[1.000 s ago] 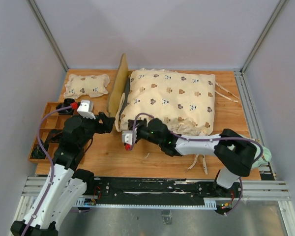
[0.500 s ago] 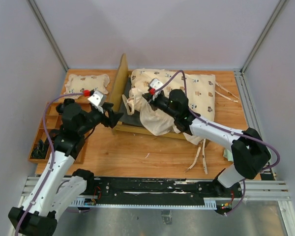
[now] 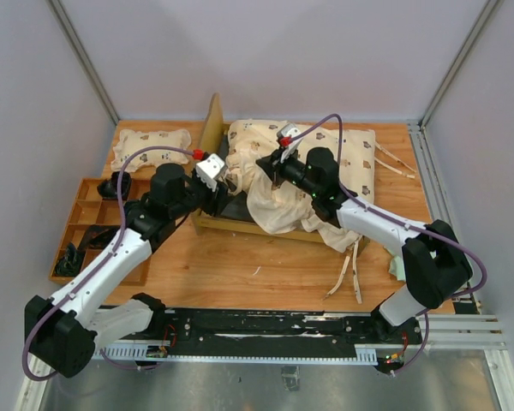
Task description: Set up the pet bed
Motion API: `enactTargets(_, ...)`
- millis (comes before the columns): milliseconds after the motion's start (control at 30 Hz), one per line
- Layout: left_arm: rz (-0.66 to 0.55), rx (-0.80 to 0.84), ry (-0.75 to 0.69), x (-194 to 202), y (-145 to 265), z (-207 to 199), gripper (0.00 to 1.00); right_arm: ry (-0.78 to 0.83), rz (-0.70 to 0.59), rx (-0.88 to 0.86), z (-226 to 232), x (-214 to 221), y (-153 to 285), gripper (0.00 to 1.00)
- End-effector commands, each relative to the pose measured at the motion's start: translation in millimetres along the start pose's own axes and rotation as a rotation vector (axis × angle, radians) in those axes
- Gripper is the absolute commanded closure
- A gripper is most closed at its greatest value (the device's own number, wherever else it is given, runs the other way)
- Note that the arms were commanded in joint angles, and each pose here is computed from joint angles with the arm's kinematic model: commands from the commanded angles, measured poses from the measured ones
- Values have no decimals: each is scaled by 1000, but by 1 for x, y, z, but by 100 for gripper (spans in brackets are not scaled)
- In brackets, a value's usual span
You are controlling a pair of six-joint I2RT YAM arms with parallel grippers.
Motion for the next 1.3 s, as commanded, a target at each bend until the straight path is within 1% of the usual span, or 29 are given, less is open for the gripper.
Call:
enactTargets(0,-67,-81,-20,-11,-9,10,45,-16,-86,-10,-2,-29,2,100)
enactTargets(133,-100,-53,3,-8,-20,3,42,-27,-89,-22,-1,-29,2,100)
enactTargets(267,-61,-23,21,5,-34,-2,42,-31,-88,-22,-1,-28,1,100)
enactTargets(300,-49,-24,24,9,-36,-2,43,-33,-88,-20,-2,-27,2,100)
enactTargets(367,-42,-18,23,11,-39,-3,53,-36,-91,-24,-1,-27,2,100)
enactTargets(400,-48,-13,23,9,-39,-3,65,-37,-92,-27,-1,-27,2,100)
enactTargets(433,-63,-5,23,4,-37,-4,81,-38,-90,-27,-1,-26,2,100)
enactTargets(467,-82,1,28,-5,-34,-4,93,-37,-90,-28,-1,-26,2,100)
enactTargets(500,-105,11,44,-15,-29,-4,99,-37,-89,-26,-1,-26,3,100)
enactTargets(567,-182,51,83,-45,-16,-6,100,-37,-88,-24,-2,-26,4,100)
enactTargets(633,-299,126,129,-81,1,-13,100,-38,-89,-21,-4,-26,5,100)
enactTargets(700,-364,195,194,-98,12,-22,100,-35,-92,-24,-3,-28,7,100)
enactTargets(767,-368,244,258,-101,17,-30,100,-32,-92,-24,-3,-28,9,100)
enactTargets(833,-351,257,328,-96,17,-35,100,-33,-89,-18,-5,-27,9,100)
enactTargets(867,-339,256,339,-93,17,-36,100,-33,-88,-17,-5,-27,9,100)
enactTargets(900,-320,249,341,-88,15,-36,98,-35,-86,-16,-6,-25,9,100)
enactTargets(933,-293,230,343,-82,14,-35,93,-37,-86,-19,-6,-25,9,100)
enactTargets(1033,-190,122,314,-62,11,-24,86,-39,-84,-26,-5,-24,10,100)
enactTargets(1100,-123,33,275,-49,11,-13,85,-37,-85,-24,-5,-25,10,100)
enactTargets(1133,-98,-5,254,-44,12,-9,88,-37,-84,-23,-5,-24,10,100)
enactTargets(1167,-77,-34,234,-40,13,-5,96,-38,-84,-25,-5,-24,10,100)
enactTargets(1200,-55,-61,217,-36,14,-1,99,-39,-84,-27,-4,-24,10,100)
enactTargets(1267,-8,-89,205,-31,16,3,100,-38,-84,-30,-4,-24,10,100)
Point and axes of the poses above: each gripper's point midway between its finger pads, its own y axis back along the fingers, its own z axis along the line the jaws close on, x = y × z, the point moved 4 cm from there along y, back along the fingers, and after that the axes turned 14 degrees about -y, right-handed, at the moved point
